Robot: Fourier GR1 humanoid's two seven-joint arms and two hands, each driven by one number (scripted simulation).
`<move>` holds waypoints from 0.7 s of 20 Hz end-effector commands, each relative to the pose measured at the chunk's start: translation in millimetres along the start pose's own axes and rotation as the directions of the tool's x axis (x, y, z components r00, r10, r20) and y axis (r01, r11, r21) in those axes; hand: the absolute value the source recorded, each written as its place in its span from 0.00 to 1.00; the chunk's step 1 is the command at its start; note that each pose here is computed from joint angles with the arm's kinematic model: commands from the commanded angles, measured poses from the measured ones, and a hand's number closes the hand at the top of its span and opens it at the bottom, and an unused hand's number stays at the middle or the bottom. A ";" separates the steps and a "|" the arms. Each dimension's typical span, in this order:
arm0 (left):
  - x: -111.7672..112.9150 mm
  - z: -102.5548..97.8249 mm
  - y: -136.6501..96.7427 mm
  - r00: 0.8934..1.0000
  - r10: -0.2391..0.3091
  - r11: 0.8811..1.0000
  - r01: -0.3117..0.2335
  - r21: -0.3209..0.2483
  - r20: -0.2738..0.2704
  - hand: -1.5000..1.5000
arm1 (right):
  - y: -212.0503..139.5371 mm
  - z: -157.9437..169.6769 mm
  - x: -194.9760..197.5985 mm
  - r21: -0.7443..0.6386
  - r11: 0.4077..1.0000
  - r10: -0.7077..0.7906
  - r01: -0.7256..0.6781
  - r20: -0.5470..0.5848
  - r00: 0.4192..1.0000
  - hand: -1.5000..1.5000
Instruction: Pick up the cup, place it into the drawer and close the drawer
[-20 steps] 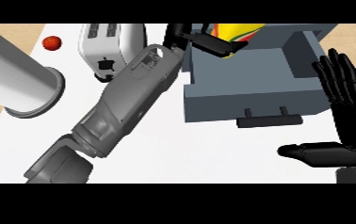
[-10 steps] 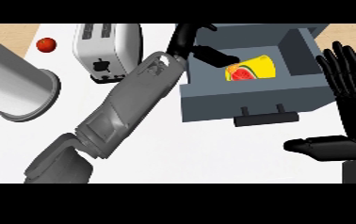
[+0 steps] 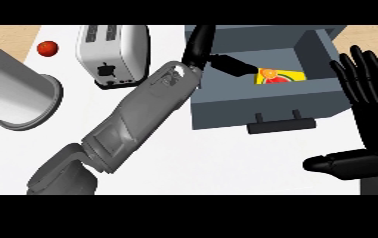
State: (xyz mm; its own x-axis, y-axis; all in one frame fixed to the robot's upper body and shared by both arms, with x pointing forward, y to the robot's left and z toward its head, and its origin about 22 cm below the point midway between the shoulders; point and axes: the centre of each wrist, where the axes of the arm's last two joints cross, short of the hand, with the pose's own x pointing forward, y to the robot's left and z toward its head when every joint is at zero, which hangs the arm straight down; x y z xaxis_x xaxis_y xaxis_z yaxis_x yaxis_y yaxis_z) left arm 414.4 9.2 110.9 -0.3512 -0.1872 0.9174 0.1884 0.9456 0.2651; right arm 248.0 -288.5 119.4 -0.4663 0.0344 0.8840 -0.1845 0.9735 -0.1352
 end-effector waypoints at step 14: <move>44.9 -13.3 19.5 0.975 0.208 0.973 -0.214 0.082 0.075 0.00 | 2.5 25.2 32.6 0.280 0.934 0.251 -0.223 -0.068 0.966 1.00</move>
State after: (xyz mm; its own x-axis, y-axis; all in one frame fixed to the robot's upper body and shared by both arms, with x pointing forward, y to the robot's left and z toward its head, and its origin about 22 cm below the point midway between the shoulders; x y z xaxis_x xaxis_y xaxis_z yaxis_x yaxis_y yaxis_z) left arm 415.0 7.3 148.6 -0.3818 -0.0072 0.9242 0.1851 0.9791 0.0841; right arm 222.2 -292.6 133.5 -0.4545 0.2029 0.8673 -0.3061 0.8788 -0.3660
